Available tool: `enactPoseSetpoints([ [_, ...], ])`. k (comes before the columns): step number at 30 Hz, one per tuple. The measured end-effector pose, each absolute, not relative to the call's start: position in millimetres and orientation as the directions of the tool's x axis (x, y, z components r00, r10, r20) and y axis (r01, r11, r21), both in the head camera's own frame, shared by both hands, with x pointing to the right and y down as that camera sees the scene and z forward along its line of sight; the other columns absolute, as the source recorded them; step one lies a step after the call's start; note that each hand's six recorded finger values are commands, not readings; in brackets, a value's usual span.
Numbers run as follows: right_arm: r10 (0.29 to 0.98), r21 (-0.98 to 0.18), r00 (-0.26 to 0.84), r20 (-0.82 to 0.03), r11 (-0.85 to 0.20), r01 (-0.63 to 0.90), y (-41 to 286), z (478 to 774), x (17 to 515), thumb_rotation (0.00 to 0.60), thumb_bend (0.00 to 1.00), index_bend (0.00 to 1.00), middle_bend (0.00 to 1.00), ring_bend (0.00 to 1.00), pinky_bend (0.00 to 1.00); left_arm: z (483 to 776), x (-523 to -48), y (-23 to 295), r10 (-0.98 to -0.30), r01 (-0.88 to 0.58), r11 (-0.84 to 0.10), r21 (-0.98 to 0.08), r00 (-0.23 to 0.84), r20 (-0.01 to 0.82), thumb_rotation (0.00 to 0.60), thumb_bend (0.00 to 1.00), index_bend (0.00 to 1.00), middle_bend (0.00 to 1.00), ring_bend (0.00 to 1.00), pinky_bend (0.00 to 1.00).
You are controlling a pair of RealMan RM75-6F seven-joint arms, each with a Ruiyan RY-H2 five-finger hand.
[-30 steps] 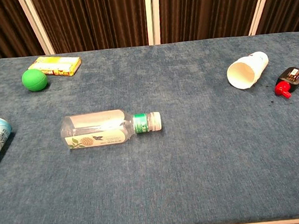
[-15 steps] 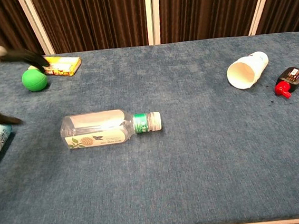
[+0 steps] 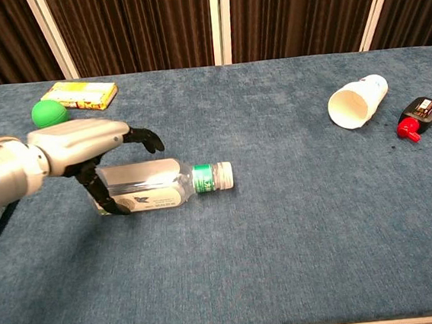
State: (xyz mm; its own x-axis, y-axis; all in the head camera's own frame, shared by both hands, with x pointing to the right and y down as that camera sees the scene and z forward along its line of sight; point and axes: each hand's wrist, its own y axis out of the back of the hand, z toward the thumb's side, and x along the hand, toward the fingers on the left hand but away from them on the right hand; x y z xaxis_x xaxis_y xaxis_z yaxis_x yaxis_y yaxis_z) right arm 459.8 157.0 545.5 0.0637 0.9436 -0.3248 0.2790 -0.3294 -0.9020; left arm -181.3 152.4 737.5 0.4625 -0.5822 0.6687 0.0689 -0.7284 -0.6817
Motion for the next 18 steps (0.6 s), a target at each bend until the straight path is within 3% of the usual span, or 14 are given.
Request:
enactPoseSetpoints([
  [5, 0.951, -0.907, 0.063, -0.303, -0.308, 0.287, 156, 542, 459, 0.562, 0.24, 0.15, 0.01, 0.0, 0.0, 745, -174, 154, -0.584, 0.039, -0.739, -0.672, 0.46, 0.669, 0.6, 0.08, 0.37, 0.36, 0.3, 0.34],
  [10, 0.957, -0.904, 0.077, -0.28, -0.29, 0.313, 149, 533, 451, 0.563, 0.23, 0.15, 0.03, 0.0, 0.0, 745, -170, 152, -0.612, -0.037, -0.732, -0.681, 0.475, 0.632, 0.6, 0.21, 0.57, 0.54, 0.47, 0.52],
  [18, 0.944, -0.845, 0.167, -0.285, -0.33, 0.42, 123, 517, 411, 0.56, 0.23, 0.2, 0.06, 0.0, 0.0, 721, -167, 145, -0.689, -0.336, -0.703, -0.627, 0.541, 0.482, 0.6, 0.23, 0.6, 0.57, 0.49, 0.51],
])
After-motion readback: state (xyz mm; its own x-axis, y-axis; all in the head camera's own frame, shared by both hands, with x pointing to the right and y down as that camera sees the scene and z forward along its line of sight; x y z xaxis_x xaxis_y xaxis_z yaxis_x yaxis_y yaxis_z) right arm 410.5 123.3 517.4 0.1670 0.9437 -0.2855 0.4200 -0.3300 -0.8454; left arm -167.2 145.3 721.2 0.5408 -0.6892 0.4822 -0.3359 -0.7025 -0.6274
